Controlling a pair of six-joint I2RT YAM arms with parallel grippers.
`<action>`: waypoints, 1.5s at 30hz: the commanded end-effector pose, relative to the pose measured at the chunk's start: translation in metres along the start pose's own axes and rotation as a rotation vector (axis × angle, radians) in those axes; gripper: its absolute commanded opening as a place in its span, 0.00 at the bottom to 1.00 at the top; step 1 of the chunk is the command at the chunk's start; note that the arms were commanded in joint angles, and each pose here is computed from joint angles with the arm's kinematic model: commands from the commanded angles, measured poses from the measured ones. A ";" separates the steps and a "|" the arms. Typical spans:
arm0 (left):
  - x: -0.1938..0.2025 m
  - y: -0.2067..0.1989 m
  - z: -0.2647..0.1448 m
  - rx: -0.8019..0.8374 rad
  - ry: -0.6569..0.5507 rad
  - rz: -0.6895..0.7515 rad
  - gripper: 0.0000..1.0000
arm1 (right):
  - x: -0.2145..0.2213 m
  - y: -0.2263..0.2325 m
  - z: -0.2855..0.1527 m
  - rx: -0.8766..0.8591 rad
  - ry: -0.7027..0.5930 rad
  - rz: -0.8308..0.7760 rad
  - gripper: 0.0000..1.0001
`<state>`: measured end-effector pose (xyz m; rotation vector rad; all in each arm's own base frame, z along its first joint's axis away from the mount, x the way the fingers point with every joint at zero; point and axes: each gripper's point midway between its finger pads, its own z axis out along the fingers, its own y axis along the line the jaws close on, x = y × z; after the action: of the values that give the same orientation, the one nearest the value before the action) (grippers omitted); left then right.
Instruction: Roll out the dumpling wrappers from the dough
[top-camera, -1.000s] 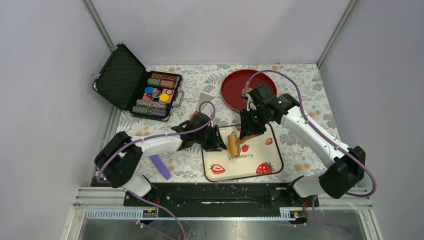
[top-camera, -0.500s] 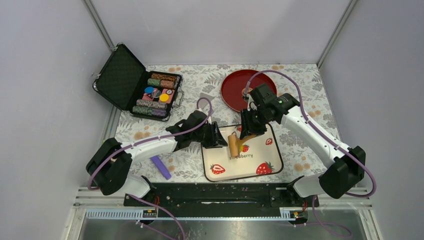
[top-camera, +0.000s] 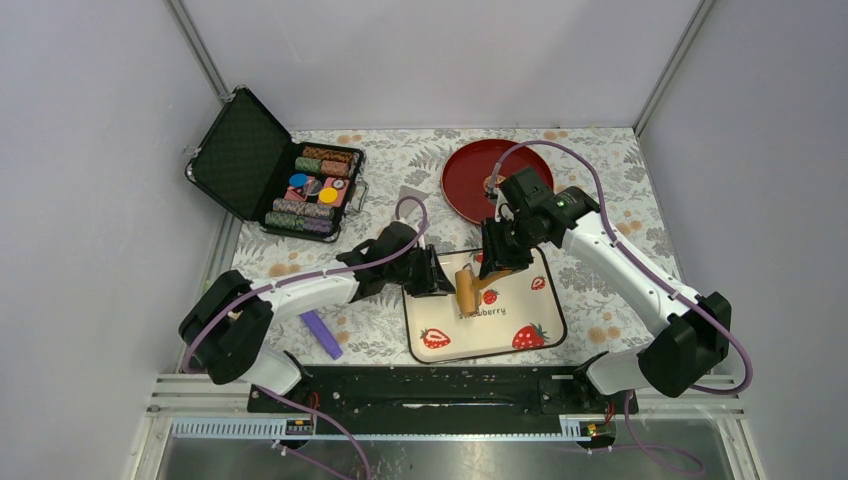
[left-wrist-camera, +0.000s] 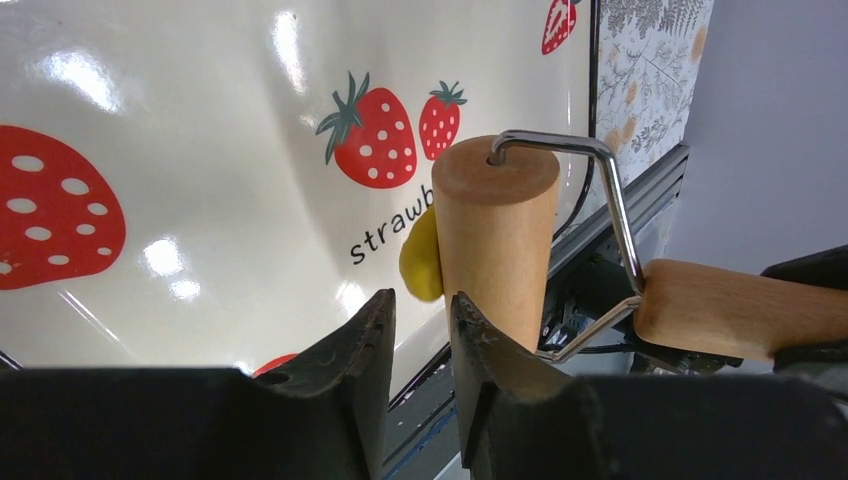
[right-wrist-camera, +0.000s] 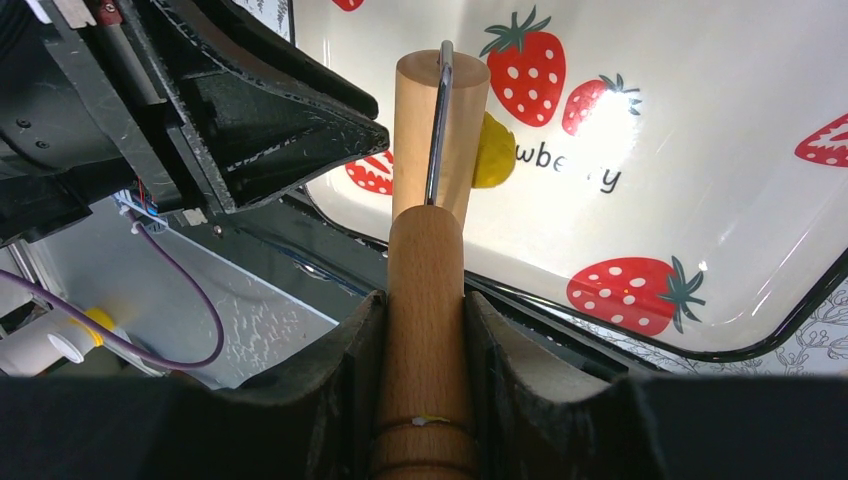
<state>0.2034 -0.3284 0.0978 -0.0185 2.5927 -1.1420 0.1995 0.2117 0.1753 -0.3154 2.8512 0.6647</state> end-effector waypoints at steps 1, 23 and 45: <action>-0.009 -0.015 0.004 0.047 -0.021 0.008 0.27 | -0.004 0.017 -0.014 -0.070 -0.027 -0.005 0.00; 0.006 -0.002 0.026 0.066 0.014 -0.021 0.24 | -0.007 0.022 -0.012 -0.103 -0.039 0.006 0.00; -0.006 -0.013 0.009 0.076 -0.044 0.001 0.27 | -0.006 0.011 -0.014 -0.057 -0.043 0.001 0.00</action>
<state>0.2002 -0.3376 0.0606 -0.0644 2.6472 -1.1566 0.1979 0.2187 0.1812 -0.2878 2.8463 0.7419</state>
